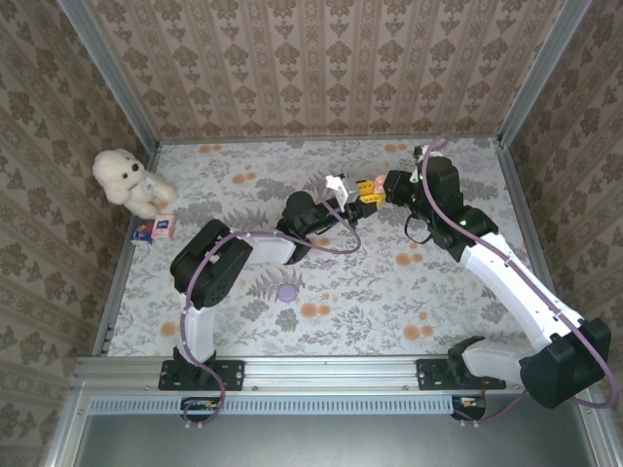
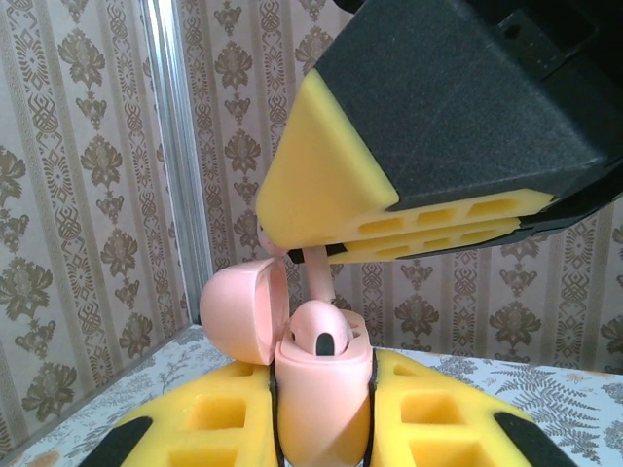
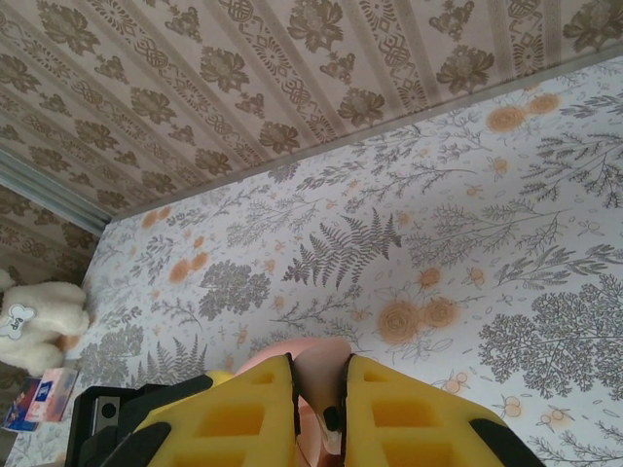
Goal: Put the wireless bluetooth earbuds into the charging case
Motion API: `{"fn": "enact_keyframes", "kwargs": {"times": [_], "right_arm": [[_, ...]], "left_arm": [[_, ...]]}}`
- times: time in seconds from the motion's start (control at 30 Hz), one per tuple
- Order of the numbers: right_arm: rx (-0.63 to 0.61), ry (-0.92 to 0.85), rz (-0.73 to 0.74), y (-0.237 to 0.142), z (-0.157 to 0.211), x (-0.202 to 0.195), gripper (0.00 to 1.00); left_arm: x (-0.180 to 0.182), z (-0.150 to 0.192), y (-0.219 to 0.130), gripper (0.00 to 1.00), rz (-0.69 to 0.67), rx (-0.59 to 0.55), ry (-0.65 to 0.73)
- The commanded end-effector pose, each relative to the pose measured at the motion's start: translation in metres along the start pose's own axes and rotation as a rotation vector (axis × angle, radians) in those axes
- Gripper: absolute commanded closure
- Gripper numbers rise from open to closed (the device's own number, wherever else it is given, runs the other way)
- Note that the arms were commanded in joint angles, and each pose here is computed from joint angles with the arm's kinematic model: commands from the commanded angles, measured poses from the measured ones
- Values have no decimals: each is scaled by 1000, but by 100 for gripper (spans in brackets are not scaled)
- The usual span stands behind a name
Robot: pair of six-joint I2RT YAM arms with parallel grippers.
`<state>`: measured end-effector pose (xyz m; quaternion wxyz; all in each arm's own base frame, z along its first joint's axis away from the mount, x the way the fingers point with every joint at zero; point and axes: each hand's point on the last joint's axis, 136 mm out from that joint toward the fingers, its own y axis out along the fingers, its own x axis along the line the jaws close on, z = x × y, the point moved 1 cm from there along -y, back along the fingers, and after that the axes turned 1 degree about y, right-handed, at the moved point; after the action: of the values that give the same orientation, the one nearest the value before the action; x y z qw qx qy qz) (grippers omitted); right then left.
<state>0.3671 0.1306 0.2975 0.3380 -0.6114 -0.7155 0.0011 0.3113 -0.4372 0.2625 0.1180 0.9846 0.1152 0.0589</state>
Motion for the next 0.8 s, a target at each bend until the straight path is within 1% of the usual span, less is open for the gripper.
{"fn": "enact_keyframes", "kwargs": {"times": [0.0,0.77], "right_arm": [[-13,20,-26,0,-7,6,83],[54,14,-9,6,16,-6,84]], "left_arm": [[-8,-47,4,100,37,-102,36],[-6,-55,7,100,28,-120,54]]}}
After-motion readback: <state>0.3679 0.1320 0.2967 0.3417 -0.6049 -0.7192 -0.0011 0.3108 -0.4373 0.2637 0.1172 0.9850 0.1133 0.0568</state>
